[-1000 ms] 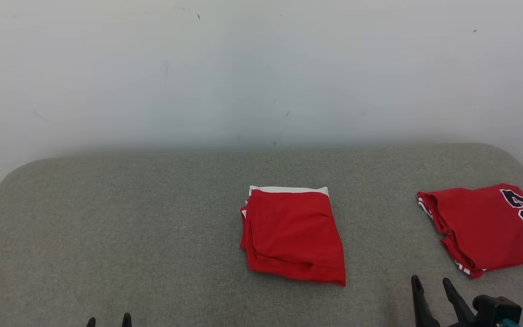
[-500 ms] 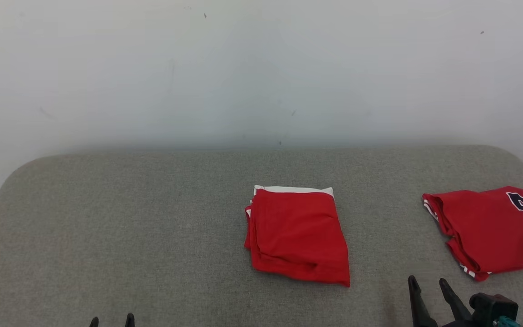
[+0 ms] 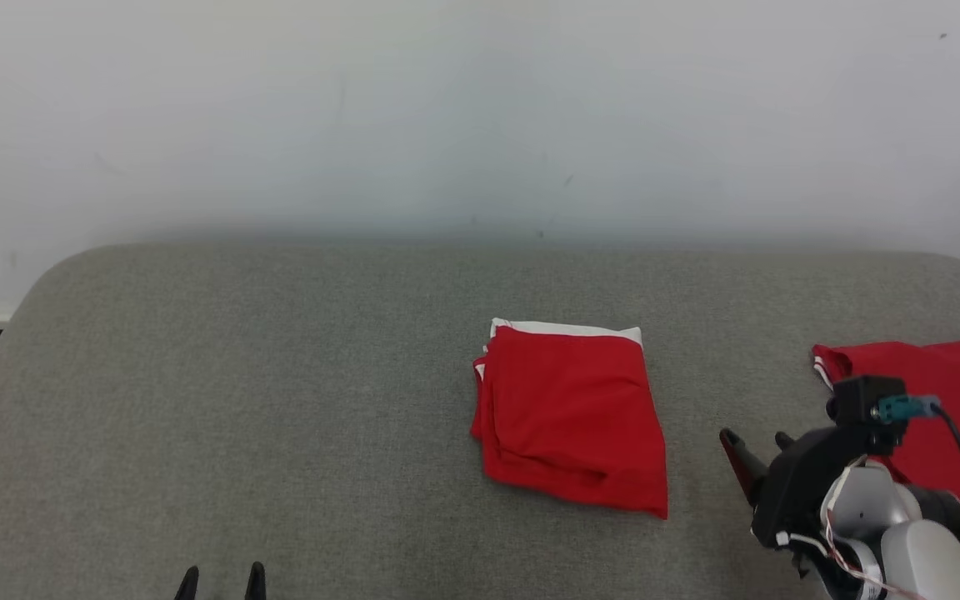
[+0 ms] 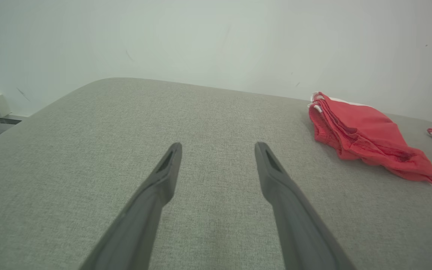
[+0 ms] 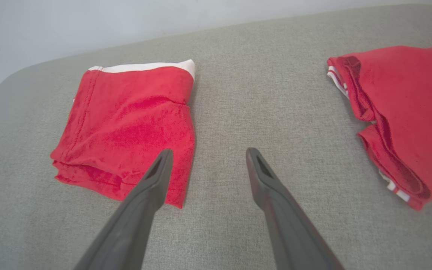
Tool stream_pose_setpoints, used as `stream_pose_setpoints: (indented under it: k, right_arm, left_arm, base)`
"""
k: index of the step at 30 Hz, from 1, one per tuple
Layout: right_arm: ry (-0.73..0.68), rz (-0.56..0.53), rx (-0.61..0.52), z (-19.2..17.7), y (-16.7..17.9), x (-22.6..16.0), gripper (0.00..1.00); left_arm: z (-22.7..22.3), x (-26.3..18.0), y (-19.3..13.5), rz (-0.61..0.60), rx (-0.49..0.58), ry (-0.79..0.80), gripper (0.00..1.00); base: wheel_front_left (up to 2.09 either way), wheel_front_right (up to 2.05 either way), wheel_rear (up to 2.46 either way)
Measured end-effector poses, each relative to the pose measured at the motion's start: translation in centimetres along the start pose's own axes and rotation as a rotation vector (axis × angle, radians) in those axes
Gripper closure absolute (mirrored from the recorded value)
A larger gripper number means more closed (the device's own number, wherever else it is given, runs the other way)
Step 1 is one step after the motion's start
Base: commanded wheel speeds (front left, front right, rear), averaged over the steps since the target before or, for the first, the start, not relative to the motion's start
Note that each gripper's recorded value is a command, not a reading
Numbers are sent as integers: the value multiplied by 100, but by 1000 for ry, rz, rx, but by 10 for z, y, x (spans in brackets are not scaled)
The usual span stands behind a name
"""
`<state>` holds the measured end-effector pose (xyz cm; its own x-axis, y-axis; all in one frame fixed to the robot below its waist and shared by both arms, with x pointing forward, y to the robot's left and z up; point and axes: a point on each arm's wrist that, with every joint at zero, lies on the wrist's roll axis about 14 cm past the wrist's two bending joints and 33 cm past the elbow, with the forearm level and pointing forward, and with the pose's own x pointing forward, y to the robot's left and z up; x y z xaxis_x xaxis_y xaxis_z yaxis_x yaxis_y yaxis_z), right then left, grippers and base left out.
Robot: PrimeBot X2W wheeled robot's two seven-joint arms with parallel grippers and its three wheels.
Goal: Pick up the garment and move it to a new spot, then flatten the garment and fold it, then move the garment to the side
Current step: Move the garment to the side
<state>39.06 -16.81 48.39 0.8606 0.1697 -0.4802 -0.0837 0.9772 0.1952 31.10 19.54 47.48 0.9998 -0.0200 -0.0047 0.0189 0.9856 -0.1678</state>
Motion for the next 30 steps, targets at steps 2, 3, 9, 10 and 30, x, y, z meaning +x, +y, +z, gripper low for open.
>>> stream_pose_setpoints:
  k: [2, 3, 9, 10, 30]
  right_arm:
    - [22, -8, -11, 11, 1, 10, 0]
    - [30, -11, -16, 15, 1, 15, 0]
    - [141, -30, -37, 7, 3, 55, 0]
    - [159, -25, -39, 4, 6, 61, 0]
    - [332, 61, -128, -56, 48, 122, 100]
  left_arm:
    - [0, 1, -1, -2, 5, 0, 0]
    - [2, 2, -1, -2, 6, -4, 0]
    - [4, 8, 0, 13, 12, -7, 0]
    - [4, 9, 2, 20, 13, -7, 0]
    - [-13, -4, 27, 131, 6, 59, 0]
  base:
    - [0, 0, 0]
    - [0, 0, 0]
    - [0, 0, 0]
    - [0, 0, 0]
    - [0, 0, 0]
